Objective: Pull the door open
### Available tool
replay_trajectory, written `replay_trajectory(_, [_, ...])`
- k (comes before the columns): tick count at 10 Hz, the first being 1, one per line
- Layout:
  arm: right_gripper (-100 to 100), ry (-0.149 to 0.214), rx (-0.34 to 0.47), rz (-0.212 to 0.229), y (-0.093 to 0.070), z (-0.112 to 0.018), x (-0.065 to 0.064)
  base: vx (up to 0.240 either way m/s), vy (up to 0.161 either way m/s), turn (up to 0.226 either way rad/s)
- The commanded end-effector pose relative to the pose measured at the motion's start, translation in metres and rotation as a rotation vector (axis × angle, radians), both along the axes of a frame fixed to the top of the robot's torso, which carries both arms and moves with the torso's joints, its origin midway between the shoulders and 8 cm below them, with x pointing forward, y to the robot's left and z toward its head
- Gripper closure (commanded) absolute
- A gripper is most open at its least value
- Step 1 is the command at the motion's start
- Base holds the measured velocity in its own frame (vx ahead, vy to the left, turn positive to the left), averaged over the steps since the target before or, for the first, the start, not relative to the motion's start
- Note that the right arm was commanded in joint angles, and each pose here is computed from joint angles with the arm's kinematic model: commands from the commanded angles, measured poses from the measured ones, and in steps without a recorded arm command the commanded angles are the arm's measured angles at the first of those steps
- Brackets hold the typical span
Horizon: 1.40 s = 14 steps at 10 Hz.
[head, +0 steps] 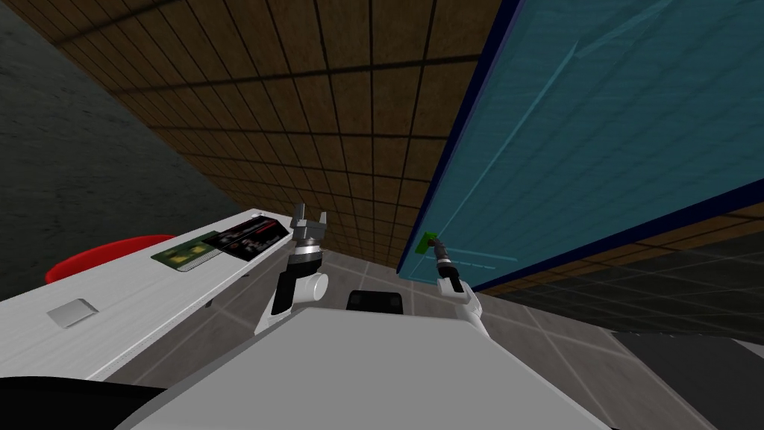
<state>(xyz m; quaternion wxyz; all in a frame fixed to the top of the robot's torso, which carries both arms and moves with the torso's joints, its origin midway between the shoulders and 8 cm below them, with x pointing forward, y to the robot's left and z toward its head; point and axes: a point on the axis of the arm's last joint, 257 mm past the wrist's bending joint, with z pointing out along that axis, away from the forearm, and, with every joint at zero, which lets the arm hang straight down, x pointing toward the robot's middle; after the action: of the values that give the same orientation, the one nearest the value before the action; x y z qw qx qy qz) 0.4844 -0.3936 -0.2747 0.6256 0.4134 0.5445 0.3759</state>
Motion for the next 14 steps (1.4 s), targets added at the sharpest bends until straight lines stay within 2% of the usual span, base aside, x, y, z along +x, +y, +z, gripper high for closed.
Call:
replay_trajectory(1, [100, -0.014, 0.047, 0.019, 0.011, 0.001, 0.003, -0.021, -0.019, 0.040])
replay_trajectory(3, [100, -0.029, 0.156, 0.020, 0.008, 0.002, 0.000, -0.042, -0.025, 0.068])
replay_trajectory(4, [100, -0.031, 0.175, 0.021, 0.008, 0.002, 0.000, -0.044, -0.020, 0.031])
replay_trajectory(5, [100, -0.038, 0.231, 0.022, 0.007, 0.002, -0.002, -0.036, -0.023, 0.056])
replay_trajectory(6, [100, -0.039, 0.239, 0.022, 0.007, 0.002, -0.002, -0.029, -0.015, 0.048])
replay_trajectory(8, [100, -0.053, 0.350, 0.023, 0.004, 0.002, -0.004, -0.048, -0.019, 0.064])
replay_trajectory(9, [100, -0.055, 0.368, 0.024, 0.004, 0.002, -0.004, -0.041, -0.023, 0.037])
replay_trajectory(10, [100, -0.062, 0.426, 0.024, 0.002, 0.002, -0.006, -0.036, -0.013, 0.059])
replay_trajectory(11, [100, -0.063, 0.433, 0.025, 0.002, 0.002, -0.006, -0.028, -0.009, 0.037])
replay_trajectory(12, [100, -0.071, 0.496, 0.025, 0.001, 0.002, -0.007, -0.031, -0.019, 0.047])
replay_trajectory(13, [100, -0.071, 0.497, 0.025, 0.001, 0.002, -0.007, -0.023, -0.019, 0.029])
replay_trajectory(14, [100, -0.079, 0.560, 0.026, -0.001, 0.002, -0.009, -0.032, -0.011, 0.076])
